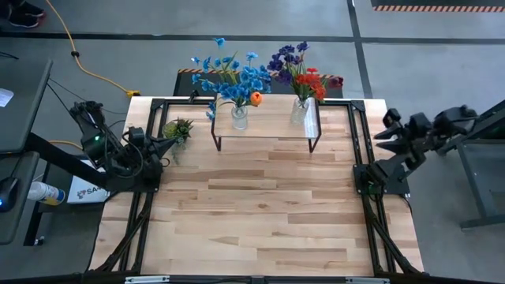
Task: Pick and place flowers into a vace then onto a shelf
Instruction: Return To Home Position
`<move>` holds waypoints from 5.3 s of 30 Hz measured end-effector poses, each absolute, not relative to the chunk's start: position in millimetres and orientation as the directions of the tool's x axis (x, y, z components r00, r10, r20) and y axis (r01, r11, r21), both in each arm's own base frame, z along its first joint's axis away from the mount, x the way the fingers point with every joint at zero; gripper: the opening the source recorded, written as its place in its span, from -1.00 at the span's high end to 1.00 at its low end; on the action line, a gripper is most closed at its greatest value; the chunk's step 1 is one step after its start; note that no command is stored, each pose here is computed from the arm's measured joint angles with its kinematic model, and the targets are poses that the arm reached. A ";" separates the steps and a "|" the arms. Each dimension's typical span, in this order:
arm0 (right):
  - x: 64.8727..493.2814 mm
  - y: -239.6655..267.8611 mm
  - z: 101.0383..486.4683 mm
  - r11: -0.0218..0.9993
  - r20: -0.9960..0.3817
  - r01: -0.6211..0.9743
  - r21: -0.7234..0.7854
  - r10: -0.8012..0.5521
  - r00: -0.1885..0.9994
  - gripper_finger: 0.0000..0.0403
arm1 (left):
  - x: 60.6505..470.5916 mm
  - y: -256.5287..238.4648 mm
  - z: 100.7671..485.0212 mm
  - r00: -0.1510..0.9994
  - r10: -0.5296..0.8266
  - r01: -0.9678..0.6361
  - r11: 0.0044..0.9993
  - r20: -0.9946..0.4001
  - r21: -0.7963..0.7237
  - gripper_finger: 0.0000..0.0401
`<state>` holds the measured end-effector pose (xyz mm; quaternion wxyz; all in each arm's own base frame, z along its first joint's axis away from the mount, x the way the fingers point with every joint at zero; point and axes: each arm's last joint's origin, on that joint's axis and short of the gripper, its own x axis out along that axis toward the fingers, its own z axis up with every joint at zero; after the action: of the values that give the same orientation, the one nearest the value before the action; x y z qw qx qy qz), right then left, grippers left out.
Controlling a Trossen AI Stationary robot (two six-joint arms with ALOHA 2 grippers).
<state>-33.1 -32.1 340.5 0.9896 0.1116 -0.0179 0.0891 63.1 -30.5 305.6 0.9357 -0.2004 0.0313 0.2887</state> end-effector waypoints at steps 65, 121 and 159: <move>10.8 -7.0 310.6 0.972 0.070 -0.147 0.183 0.136 0.988 0.46 | 111.1 -15.2 214.0 0.822 0.564 -0.524 0.698 -0.076 -0.488 0.65; 90.0 15.7 192.0 0.974 0.105 0.023 0.226 -0.048 0.993 0.46 | 112.2 -15.5 190.3 0.819 0.569 -0.542 0.729 -0.070 -0.418 0.81; 91.6 -9.0 194.7 0.987 0.136 -0.030 0.159 0.008 0.991 0.46 | 86.6 -8.7 177.6 0.926 0.369 -0.372 0.855 -0.080 -0.361 0.82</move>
<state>91.6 -9.0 194.7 0.9944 0.0804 -0.0674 0.0095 86.6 -8.7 177.6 0.9631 -0.1884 0.0039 0.1924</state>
